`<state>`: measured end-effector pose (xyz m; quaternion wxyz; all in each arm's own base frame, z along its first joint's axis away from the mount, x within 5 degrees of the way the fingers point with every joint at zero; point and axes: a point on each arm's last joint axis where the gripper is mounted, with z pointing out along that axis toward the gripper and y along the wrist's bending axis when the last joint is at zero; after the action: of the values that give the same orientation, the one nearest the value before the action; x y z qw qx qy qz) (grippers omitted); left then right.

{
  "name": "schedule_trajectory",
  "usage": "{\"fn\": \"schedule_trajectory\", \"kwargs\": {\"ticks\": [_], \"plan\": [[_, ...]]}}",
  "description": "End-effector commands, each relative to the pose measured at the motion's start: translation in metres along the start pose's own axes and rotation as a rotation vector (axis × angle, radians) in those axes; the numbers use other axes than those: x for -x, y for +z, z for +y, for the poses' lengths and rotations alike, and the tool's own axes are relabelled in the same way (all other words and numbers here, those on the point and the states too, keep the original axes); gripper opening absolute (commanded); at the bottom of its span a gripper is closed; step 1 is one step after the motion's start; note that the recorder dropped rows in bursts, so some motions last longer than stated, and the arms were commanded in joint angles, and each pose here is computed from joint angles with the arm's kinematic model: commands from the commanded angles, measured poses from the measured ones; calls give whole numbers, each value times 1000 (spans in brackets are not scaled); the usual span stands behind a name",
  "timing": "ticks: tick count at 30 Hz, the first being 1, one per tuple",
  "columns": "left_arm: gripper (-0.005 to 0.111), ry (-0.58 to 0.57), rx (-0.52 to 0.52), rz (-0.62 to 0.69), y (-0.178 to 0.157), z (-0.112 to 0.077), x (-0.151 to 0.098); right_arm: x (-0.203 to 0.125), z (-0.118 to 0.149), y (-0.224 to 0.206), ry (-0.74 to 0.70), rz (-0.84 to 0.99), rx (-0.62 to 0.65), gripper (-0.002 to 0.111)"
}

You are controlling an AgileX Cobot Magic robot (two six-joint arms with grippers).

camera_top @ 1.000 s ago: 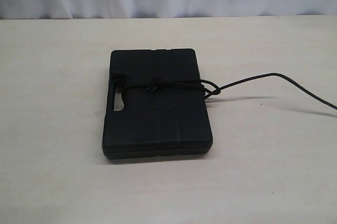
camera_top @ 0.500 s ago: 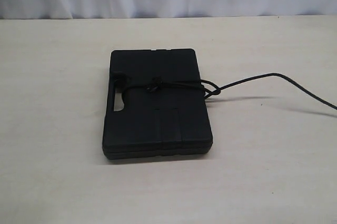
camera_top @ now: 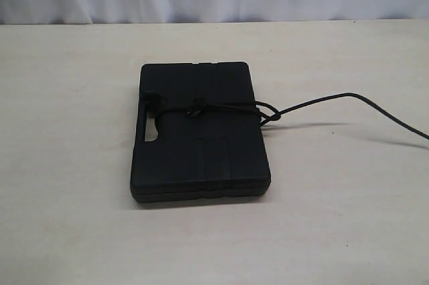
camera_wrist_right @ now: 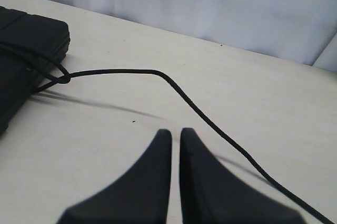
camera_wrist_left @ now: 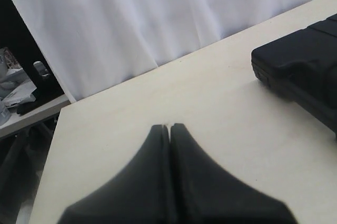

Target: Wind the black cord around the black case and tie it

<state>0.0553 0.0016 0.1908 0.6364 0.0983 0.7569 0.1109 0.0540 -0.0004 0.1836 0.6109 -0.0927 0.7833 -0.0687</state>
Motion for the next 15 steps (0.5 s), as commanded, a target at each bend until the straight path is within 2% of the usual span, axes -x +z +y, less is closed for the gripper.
{"fn": "schedule_trajectory", "kwargs": {"ticks": [1,4,15], "plan": [[0,-14,-5,9,0,-1,-1,-1,0,0,8,1,-5,5],[0,-14,-19,46,0,-2,-5,-1,0,0,8,1,-5,5],[0,-14,-19,46,0,-2,-5,-1,0,0,8,1,-5,5]]}}
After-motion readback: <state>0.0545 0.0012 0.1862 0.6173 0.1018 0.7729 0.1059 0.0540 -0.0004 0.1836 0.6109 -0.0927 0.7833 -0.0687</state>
